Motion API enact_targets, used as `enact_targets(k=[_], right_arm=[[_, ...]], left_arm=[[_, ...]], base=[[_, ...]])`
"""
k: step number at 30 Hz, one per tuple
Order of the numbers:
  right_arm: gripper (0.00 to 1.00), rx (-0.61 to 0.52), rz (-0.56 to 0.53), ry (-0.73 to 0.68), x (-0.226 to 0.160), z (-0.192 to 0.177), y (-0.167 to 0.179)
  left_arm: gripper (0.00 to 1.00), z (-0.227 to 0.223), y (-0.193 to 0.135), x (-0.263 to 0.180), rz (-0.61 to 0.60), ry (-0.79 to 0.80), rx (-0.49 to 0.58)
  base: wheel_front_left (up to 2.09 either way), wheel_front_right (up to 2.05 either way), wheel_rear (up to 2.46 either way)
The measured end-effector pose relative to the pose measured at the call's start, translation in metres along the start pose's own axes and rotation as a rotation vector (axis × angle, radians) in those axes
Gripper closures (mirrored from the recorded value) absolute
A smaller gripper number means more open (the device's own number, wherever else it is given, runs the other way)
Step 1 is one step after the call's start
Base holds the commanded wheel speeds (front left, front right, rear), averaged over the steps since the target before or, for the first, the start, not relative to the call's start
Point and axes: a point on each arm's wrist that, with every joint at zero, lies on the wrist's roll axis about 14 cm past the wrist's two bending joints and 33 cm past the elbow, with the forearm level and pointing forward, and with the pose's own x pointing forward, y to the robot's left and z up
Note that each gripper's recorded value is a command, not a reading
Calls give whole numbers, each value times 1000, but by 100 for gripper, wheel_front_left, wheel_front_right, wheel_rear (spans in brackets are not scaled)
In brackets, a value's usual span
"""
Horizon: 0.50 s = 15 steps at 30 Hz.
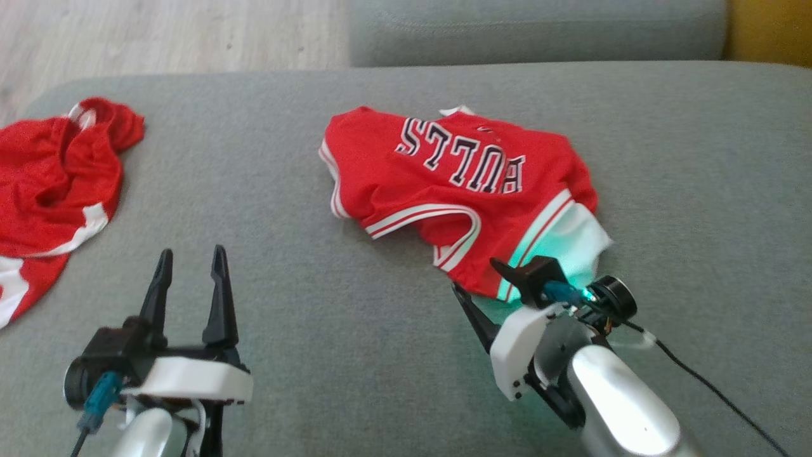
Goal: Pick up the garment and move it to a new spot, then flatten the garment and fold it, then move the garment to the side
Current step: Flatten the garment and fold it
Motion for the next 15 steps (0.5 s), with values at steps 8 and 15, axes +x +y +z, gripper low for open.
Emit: enact_targets(k=[8, 15], right_arm=[[0, -78, 42, 222, 25, -44, -1], [100, -74, 4, 227, 35, -37, -21]], left_arm=[[0, -5, 4, 1, 14, 12, -13], [0, -3, 7, 3, 18, 3, -9]], base=[[0, 0, 0], [0, 0, 0]])
